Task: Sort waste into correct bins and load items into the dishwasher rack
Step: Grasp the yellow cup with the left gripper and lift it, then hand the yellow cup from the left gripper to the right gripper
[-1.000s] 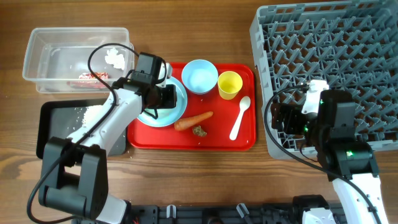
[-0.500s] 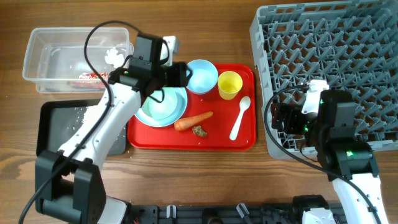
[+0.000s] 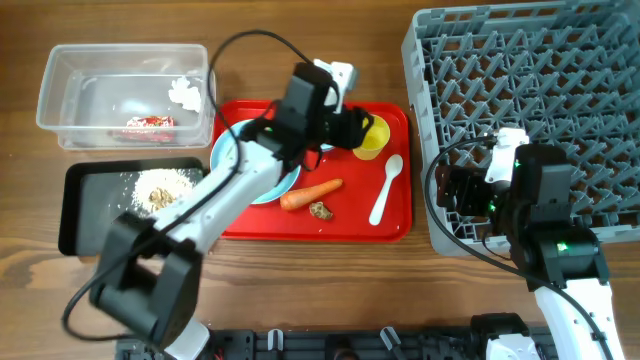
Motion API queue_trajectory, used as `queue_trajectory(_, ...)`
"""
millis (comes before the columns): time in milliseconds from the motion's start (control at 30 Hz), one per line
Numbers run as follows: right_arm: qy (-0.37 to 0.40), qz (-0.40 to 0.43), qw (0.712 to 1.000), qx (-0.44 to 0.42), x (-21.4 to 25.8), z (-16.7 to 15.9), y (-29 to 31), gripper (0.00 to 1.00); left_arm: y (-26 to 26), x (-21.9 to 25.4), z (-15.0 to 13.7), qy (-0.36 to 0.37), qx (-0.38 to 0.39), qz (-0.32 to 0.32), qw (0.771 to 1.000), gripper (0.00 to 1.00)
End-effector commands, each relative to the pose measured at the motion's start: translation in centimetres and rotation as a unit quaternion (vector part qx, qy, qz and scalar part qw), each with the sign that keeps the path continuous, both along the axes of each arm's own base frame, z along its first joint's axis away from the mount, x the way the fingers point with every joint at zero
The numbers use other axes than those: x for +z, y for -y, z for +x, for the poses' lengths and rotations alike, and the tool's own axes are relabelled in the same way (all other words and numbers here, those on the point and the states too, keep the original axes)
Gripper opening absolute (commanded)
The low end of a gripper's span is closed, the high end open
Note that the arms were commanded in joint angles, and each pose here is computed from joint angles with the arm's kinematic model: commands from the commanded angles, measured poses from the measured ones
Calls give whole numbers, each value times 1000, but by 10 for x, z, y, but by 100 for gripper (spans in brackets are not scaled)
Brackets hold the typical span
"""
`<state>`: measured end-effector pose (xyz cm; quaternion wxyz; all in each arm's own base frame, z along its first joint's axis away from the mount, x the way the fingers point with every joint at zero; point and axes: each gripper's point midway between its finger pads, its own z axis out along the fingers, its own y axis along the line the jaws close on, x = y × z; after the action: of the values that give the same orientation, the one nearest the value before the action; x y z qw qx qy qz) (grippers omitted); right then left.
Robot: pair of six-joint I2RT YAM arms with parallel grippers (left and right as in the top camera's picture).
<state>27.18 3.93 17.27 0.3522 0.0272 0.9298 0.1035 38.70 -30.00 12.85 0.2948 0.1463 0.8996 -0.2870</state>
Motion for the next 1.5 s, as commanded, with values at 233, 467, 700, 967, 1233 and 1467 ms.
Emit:
queue_trajectory(233,14,-7,1000,1,10,4,2,100,-2,-52,0,-41,18,50,998,43)
queue_trajectory(467,12,-7,1000,1,10,4,2,100,-7,-55,-3,-65,38,46,996,4)
queue_trajectory(700,14,-33,999,-26,9,6,14,100,-24,-30,3,-99,71,-10,992,4)
queue_trajectory(967,37,-32,998,-43,16,18,18,100,-56,36,7,-178,49,-190,964,4)
queue_trajectory(1233,79,129,956,250,37,12,-85,100,-73,82,-18,-256,-57,-323,909,4)
queue_trajectory(1467,118,217,902,353,58,14,-119,100,-61,95,-37,-277,-112,-346,889,4)
